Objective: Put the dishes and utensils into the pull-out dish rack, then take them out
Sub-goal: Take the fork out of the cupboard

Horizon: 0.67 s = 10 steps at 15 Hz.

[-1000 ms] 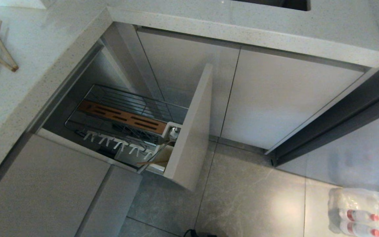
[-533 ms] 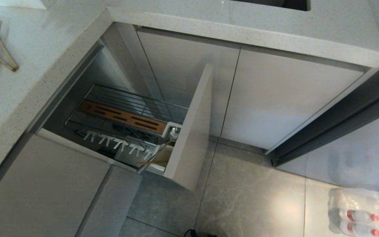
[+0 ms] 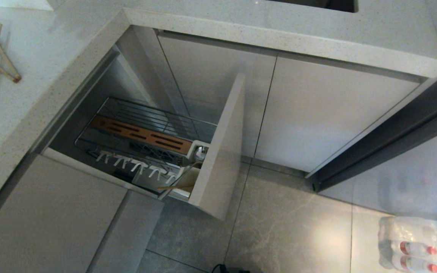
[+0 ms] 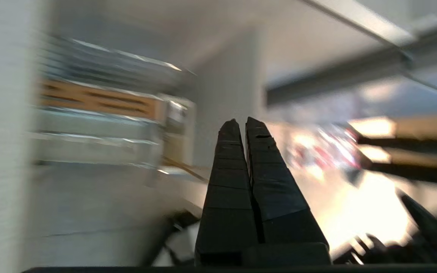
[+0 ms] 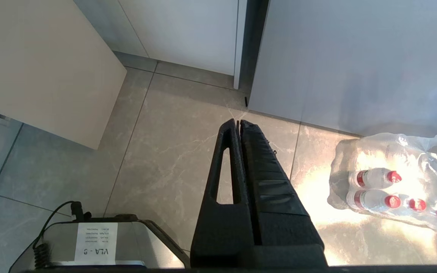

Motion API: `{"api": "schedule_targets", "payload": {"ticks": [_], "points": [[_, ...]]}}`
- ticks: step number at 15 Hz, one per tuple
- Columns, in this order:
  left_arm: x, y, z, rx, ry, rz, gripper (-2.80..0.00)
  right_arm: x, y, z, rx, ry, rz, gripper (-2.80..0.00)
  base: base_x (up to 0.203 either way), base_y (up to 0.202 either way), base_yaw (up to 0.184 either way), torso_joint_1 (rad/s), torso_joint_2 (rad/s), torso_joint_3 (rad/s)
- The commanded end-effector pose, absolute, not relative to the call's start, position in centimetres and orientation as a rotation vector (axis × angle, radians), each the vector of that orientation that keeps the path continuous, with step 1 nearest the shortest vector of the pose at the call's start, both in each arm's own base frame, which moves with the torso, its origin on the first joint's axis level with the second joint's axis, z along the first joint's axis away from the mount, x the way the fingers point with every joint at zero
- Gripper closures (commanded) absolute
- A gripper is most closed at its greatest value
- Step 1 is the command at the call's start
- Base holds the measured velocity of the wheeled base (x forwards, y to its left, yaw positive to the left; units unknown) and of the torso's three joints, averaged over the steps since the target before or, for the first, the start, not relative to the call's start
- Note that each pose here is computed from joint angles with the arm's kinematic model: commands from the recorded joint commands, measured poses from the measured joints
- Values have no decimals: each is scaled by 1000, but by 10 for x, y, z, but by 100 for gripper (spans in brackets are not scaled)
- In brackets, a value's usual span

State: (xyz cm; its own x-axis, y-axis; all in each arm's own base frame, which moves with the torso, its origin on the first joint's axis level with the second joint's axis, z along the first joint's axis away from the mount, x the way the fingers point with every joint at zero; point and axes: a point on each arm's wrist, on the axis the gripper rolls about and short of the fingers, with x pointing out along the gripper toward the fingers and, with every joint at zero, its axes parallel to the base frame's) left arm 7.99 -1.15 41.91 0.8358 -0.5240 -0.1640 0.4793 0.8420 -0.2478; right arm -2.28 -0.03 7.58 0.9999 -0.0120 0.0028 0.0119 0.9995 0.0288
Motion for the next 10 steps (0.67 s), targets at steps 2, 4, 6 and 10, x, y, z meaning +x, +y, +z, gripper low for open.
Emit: {"api": "schedule_targets", "payload": {"ticks": [2,4,6,10], "points": [[101,-15,407,-226,319,-610,0,-23,0,76,29,-2,-12,0,0,0,0,0,0,0],[114,-16,397,-238,375,-613,0,-23,0,76,29,-2,-12,0,0,0,0,0,0,0],[130,-17,387,-252,433,-601,0,-23,0,76,29,-2,-12,0,0,0,0,0,0,0],[160,-21,361,-191,604,-606,0,-23,0,76,29,-2,-12,0,0,0,0,0,0,0]]}}
